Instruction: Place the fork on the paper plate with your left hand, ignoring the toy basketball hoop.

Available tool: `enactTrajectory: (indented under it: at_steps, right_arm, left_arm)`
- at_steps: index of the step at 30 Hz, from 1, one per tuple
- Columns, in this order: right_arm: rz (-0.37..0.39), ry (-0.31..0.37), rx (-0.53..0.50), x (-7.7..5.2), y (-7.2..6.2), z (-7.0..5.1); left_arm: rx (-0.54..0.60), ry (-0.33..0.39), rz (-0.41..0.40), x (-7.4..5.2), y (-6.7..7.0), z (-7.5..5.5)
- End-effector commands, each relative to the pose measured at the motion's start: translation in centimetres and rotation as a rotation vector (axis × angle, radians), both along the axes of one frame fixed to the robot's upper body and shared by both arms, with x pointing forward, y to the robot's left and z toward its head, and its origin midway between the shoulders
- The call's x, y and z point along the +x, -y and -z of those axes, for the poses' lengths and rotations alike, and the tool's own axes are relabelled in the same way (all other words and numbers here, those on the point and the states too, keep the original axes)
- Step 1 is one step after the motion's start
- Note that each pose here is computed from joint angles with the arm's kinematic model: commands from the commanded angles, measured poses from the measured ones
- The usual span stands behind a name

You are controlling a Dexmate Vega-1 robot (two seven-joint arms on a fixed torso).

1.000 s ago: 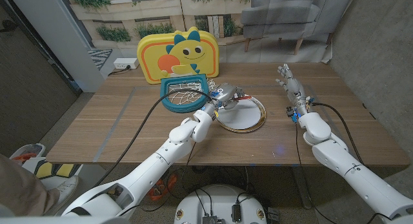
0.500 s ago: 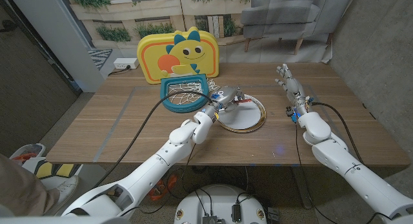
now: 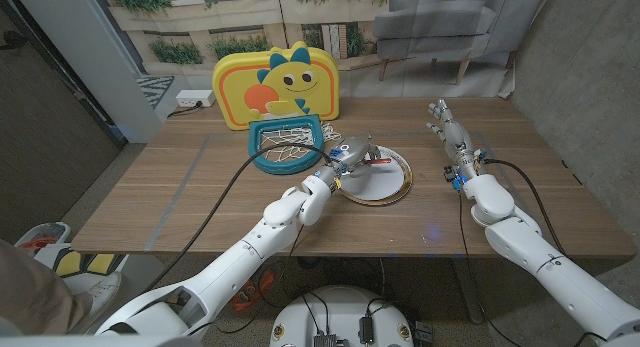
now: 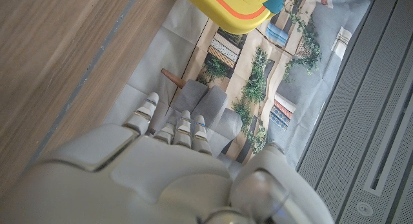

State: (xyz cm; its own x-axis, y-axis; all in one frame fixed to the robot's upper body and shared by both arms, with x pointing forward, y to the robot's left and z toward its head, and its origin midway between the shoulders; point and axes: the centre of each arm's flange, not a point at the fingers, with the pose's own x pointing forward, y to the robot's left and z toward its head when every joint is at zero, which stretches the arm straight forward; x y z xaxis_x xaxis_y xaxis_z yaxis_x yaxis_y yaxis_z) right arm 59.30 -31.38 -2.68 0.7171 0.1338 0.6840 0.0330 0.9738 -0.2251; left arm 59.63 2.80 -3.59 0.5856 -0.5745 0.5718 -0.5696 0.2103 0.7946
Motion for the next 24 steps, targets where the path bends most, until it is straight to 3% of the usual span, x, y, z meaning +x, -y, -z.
enactTrajectory:
  at_steps: [1, 24]
  right_arm:
    - [-0.003, 0.008, 0.001, -0.28, 0.08, 0.14]
    - [-0.004, 0.008, -0.007, -0.61, -0.14, 0.12]
  left_arm:
    - [0.027, -0.016, -0.014, 0.2, 0.32, 0.95]
    - [0.008, -0.004, -0.007, 1.03, 0.01, 1.93]
